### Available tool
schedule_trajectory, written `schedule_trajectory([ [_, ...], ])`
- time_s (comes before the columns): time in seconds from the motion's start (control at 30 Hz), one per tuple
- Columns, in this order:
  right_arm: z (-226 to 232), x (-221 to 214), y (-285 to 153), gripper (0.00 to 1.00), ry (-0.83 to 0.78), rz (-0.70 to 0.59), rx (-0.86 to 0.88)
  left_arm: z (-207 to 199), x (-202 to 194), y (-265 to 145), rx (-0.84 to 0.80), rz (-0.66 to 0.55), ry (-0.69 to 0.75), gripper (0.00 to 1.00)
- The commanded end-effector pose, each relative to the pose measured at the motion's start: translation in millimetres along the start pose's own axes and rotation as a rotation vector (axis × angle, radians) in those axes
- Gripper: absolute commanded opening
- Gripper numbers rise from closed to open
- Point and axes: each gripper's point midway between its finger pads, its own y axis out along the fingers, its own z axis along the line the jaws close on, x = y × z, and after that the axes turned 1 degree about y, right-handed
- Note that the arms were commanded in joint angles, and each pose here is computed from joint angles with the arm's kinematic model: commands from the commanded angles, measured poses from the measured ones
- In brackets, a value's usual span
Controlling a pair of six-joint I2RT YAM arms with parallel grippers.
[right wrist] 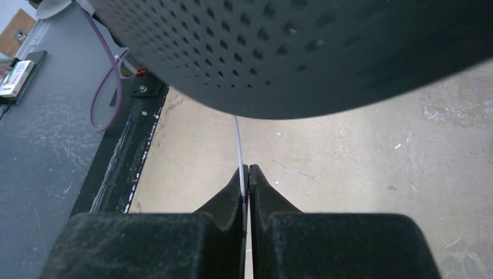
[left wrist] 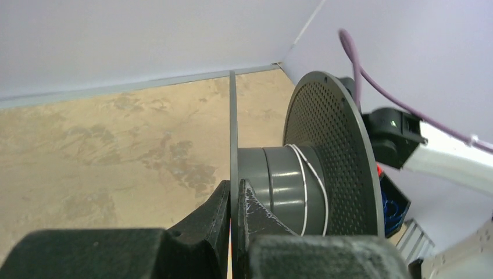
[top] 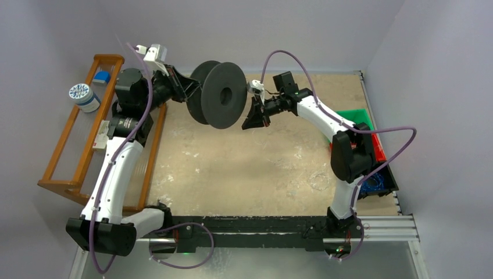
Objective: Wrap the cables
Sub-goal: Wrap the cable around the cable reel.
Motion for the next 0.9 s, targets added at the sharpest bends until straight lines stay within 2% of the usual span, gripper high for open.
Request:
schedule_trajectory([
  [0.0,1.8,16.5,-11.2,0.0,0.008,-0.039,0.0,-58.2,13.1,-25.7,-0.288,-0.043,0.173,0.0],
  [0.13,-15.2,14.3,-28.1,0.0,0.049,-0.055,-0.052,-67.9,-1.9,-33.9,-0.373,0.001,0.239,0.0],
  [0.43,-21.9,23.3,-55.0,0.0,0.056,-0.065,-0.113,-46.0,-27.7,-34.3,-0.339,0.072,0.421,0.0],
  [0.67,-12.7,34.9,-66.3,0.0,0.071,-0.06,-0.068,-14.4,-40.6,-28.6,-0.231,0.096,0.554,0.0],
  [0.87,4.6,60.3,-70.6,0.0,0.013,-0.085,-0.038,30.3,-50.4,-13.0,-0.017,0.103,0.63,0.0],
])
